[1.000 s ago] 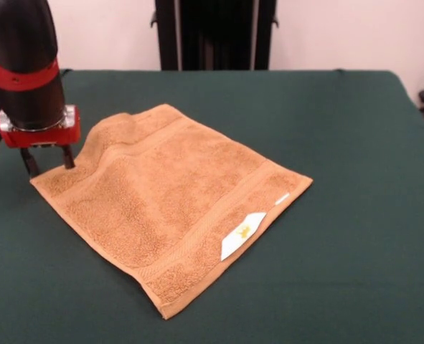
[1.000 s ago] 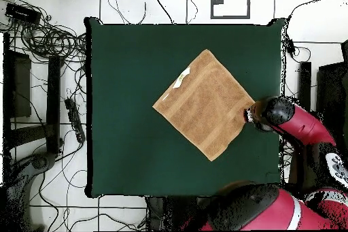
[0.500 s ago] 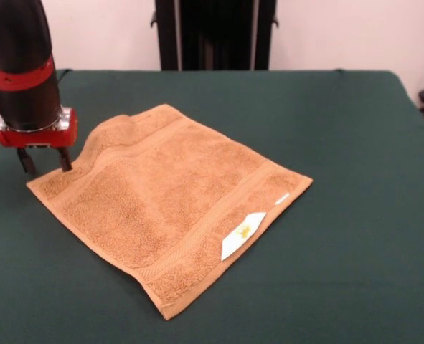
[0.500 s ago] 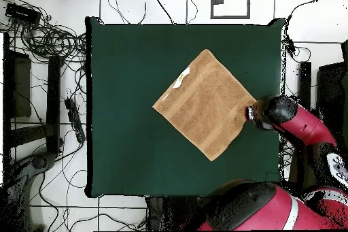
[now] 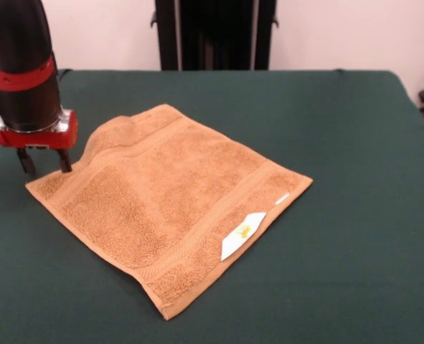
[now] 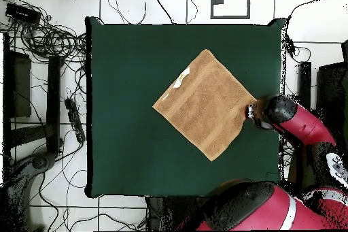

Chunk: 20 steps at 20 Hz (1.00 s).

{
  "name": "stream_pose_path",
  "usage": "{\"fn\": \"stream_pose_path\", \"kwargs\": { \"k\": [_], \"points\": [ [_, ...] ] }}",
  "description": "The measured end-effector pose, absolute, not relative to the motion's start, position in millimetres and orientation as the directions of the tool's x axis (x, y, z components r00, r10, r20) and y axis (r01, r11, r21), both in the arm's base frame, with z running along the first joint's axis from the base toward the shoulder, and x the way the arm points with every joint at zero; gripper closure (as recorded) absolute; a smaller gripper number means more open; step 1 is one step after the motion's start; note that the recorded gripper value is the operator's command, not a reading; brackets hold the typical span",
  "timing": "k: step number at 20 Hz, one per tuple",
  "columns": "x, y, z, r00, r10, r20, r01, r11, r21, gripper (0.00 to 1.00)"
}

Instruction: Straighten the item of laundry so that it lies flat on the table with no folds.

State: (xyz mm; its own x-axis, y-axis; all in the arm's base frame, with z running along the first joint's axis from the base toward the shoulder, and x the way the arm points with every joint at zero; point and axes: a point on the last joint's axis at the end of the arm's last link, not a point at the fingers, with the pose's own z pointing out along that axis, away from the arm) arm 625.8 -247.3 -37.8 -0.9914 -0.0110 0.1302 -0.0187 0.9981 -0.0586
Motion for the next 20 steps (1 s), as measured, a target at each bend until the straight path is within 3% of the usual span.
{"fn": "stream_pose_path", "kwargs": {
  "k": [20],
  "points": [
    [653.8,-263.3,-38.5,-0.994,-0.017,0.104,-0.025,0.997,-0.077,0.00]
  ]
}}
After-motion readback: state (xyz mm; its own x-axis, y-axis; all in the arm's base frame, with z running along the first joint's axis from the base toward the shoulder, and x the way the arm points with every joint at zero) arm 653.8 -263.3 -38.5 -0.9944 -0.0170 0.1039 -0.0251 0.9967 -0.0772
